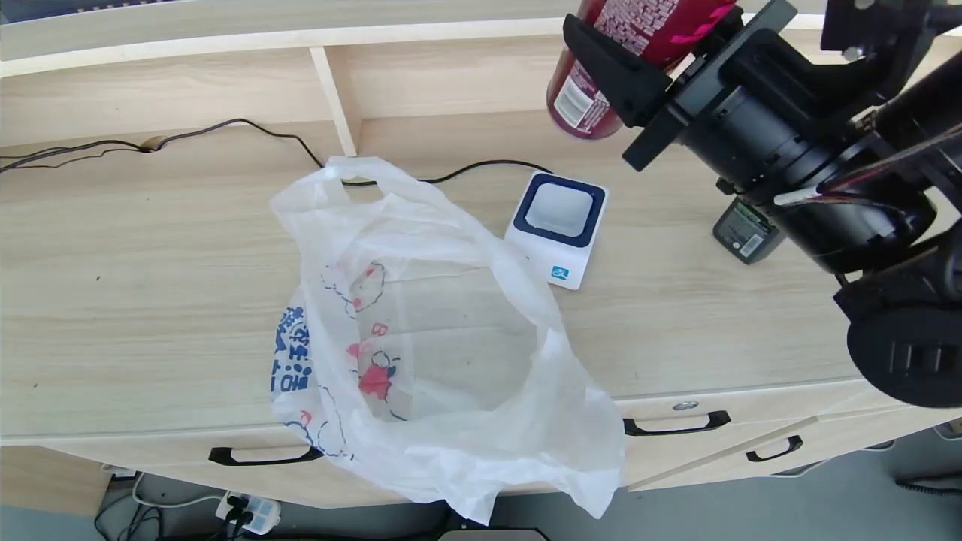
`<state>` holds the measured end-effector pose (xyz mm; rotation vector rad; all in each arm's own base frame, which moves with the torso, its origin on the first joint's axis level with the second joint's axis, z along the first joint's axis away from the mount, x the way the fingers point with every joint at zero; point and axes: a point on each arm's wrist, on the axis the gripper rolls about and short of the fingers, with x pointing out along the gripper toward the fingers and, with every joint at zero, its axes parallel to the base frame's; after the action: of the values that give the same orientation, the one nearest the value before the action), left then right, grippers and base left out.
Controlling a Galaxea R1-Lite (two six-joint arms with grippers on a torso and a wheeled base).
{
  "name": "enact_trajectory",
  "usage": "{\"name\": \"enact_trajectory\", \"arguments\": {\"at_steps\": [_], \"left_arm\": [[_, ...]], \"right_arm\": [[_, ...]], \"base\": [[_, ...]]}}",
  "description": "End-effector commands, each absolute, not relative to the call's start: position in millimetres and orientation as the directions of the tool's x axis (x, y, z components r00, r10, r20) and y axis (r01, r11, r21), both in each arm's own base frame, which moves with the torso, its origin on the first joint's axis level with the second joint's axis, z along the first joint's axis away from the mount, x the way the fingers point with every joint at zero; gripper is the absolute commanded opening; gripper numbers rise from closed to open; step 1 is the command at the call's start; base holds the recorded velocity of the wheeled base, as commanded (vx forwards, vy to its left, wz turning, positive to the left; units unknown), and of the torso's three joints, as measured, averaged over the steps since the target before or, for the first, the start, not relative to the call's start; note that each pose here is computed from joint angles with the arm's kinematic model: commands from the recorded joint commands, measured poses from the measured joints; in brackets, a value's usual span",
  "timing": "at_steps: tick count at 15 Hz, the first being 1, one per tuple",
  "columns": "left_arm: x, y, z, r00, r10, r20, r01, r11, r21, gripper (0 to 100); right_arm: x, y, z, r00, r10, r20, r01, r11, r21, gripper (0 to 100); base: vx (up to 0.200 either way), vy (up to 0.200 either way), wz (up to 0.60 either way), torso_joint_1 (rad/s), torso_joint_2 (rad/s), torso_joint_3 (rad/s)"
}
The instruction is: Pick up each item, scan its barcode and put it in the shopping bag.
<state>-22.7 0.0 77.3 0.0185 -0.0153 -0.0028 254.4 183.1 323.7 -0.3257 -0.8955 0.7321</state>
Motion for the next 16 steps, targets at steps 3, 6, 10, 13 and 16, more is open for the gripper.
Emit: {"name": "enact_trajectory", "arguments": {"at_steps": [3,6,10,13,16], "left_arm": [[-22.7,0.0,77.4,1.000,-0.003,0.017,0.003,1.000,0.018,100],[-22.7,0.0,77.2,1.000,-0.003,0.015,0.003,1.000,0.018,100],[-22.7,0.0,77.2,1.000,-0.003,0.015,0.003,1.000,0.018,100],[-22.7,0.0,77.4,1.000,-0.003,0.017,0.003,1.000,0.018,100],[-22.7,0.0,77.2,1.000,-0.003,0.015,0.003,1.000,0.018,100]], "right_arm": [[294.7,187.4,310.5,0.255,0.816,0.519,-0.191,0.568,-0.800,0],[303.6,194.6,277.6,0.240,0.871,0.430,-0.143,0.469,-0.871,0],[314.3,169.5,254.1,0.234,0.909,0.346,-0.094,0.375,-0.922,0],[323.9,169.2,257.2,0.235,0.904,0.358,-0.063,0.382,-0.922,0],[332.4,173.5,269.9,0.231,0.891,0.391,-0.050,0.413,-0.910,0]], "base": [[0.000,0.000,0.00,0.000,0.00,0.000],[0.000,0.000,0.00,0.000,0.00,0.000],[0.000,0.000,0.00,0.000,0.00,0.000],[0.000,0.000,0.00,0.000,0.00,0.000],[0.000,0.000,0.00,0.000,0.00,0.000]]}}
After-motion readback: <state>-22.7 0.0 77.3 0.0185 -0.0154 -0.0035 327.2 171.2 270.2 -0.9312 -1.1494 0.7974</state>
